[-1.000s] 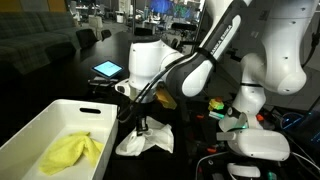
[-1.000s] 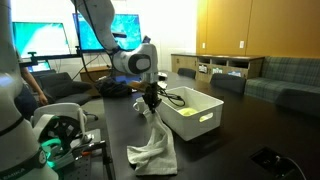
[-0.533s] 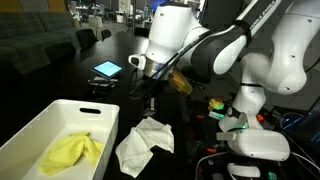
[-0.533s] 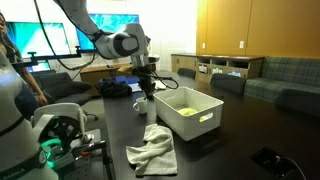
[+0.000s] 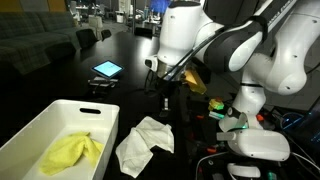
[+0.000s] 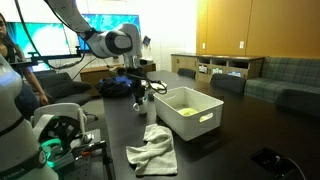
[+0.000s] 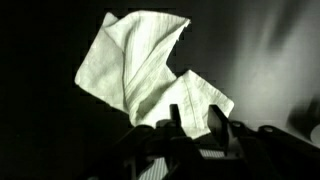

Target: Pick up the yellow towel and put it in the bucket, pick up the marker and put it in the cup, pick up the white towel and put it in the bucket, finally pick up the black masking tape and put it in the cup

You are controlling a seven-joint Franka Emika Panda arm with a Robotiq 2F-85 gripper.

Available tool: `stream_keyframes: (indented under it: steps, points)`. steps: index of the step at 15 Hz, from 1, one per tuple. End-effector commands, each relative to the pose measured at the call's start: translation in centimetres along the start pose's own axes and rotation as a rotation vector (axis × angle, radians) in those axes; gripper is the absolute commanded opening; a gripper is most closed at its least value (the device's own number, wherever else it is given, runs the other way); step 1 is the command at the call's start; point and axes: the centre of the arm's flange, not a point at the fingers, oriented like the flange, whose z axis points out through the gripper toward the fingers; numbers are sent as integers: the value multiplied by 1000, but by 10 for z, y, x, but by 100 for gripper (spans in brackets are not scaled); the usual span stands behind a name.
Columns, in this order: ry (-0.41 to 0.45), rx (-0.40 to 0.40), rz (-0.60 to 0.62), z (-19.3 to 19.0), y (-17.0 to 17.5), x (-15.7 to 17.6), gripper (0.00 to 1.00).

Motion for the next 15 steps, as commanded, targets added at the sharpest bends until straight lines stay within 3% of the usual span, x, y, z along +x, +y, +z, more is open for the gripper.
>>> stream_keyframes:
  steps: [1, 5, 9, 15]
  points:
    - [-116, 61, 3, 65, -13, -7, 67]
    - [-201, 154, 54, 134, -12, -27, 98]
    - [-228, 207, 137, 182, 5, -43, 100]
    - [-192, 219, 229, 225, 60, -52, 100]
